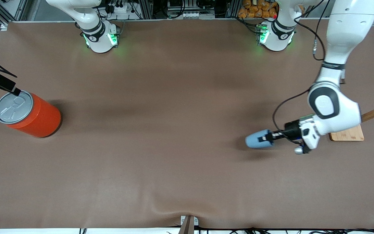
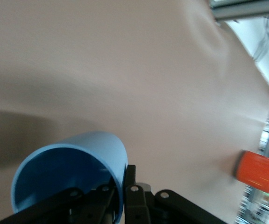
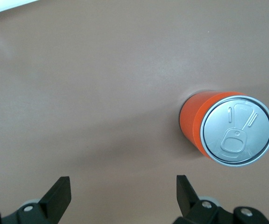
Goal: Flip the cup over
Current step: 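Turn the cup upright and lower it with the left gripper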
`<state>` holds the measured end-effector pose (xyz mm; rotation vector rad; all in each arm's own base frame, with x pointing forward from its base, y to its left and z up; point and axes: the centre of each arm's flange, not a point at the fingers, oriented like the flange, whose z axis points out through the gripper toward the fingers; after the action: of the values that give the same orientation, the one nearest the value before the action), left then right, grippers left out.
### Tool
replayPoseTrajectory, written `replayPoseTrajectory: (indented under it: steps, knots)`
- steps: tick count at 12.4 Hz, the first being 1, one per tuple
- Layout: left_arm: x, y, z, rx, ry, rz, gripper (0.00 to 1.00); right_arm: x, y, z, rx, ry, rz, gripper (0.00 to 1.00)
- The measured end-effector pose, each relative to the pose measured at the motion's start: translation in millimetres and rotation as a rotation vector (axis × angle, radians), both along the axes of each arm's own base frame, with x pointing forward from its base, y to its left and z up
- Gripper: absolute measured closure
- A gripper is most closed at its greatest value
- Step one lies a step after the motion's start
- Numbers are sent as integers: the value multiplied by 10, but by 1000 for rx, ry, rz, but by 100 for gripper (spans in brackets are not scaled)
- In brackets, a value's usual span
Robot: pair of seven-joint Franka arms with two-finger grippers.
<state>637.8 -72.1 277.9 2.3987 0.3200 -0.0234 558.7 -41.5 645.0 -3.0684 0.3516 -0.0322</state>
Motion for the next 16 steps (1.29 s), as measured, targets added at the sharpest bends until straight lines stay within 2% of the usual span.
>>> replayPoseTrajectory:
  steps: [3,5,9,11,14,16]
  knots:
    - [121,94,188,259,66,-18,95,-46,-25,22,2,29,-3,0]
    - [117,138,181,404,107,-7,95,-50,-13,18,3,34,-12,0]
    - [80,272,98,587,142,48,95,-50,4,16,3,36,-28,0]
    - [43,295,42,628,139,70,95,-50,5,16,3,37,-31,0]
    - [-54,244,-164,631,88,159,95,-51,5,14,3,38,-36,0]
    - [-131,103,-261,632,86,168,93,-61,4,5,4,48,-38,0]
